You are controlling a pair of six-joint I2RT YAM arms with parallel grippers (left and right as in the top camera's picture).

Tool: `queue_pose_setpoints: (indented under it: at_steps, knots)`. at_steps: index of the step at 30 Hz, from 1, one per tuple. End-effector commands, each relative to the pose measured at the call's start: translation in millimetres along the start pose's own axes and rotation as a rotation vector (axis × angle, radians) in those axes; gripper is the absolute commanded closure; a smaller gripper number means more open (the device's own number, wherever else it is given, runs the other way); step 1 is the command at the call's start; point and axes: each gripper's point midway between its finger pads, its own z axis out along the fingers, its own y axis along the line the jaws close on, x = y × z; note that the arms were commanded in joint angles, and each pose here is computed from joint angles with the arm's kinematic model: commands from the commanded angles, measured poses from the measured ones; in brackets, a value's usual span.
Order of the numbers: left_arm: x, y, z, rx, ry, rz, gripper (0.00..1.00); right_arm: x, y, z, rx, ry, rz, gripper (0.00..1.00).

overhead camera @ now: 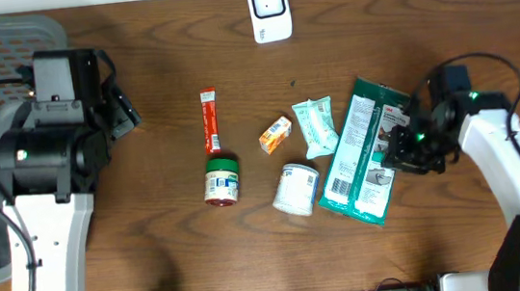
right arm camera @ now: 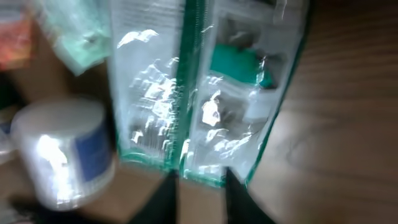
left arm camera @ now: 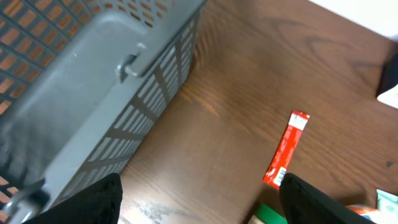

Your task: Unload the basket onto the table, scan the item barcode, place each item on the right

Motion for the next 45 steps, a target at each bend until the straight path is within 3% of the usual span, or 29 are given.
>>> queue_pose_setpoints:
  at_steps: [1, 9, 17, 21, 25, 28, 30, 31, 32, 34, 45]
  knots:
    - [-1.9, 1.7, 2.2, -0.013, 0.004, -0.007, 0.19, -0.3, -11.3, 16.7, 0.036, -0.029, 0.131, 0.91]
    - [-0.8, 1.8, 3.6, -0.017, 0.011, -0.005, 0.18, -21.1, -42.5, 45.2, 0.111, -0.204, 0.275, 0.87]
    - [-0.7, 1.9, 3.6, -0.017, 0.011, -0.004, 0.18, -37.7, -66.3, 38.8, 0.228, -0.313, 0.284, 0.85]
    - [-0.7, 1.9, 3.6, -0.017, 0.011, -0.004, 0.18, -48.9, -59.8, 29.4, 0.2, -0.33, 0.262, 0.78]
    - [-0.7, 1.9, 3.6, -0.017, 0.011, -0.004, 0.18, -48.4, -33.5, 22.6, 0.102, -0.267, 0.104, 0.72]
    - [-0.7, 1.9, 3.6, -0.017, 0.011, -0.004, 0.18, -39.0, -20.4, 6.8, 0.059, -0.196, 0.031, 0.53]
    - [-0.7, 1.9, 3.6, -0.017, 0.011, -0.004, 0.18, -34.3, -14.6, -8.5, 0.043, -0.161, -0.016, 0.48]
    - [-0.7, 1.9, 3.6, -0.017, 0.011, -0.004, 0.18, -33.7, -14.0, -14.9, 0.044, -0.154, -0.027, 0.36]
    - [-0.7, 1.9, 3.6, -0.017, 0.011, -0.004, 0.18, -34.3, -14.5, -20.1, 0.047, -0.153, -0.031, 0.19]
    - [-0.7, 1.9, 3.6, -0.017, 0.011, -0.004, 0.17, -37.2, -18.0, -25.9, 0.049, -0.16, -0.027, 0.01]
    - [-0.7, 1.9, 3.6, -0.017, 0.011, -0.004, 0.18, -27.8, -47.9, 14.4, 0.053, -0.169, 0.039, 0.02]
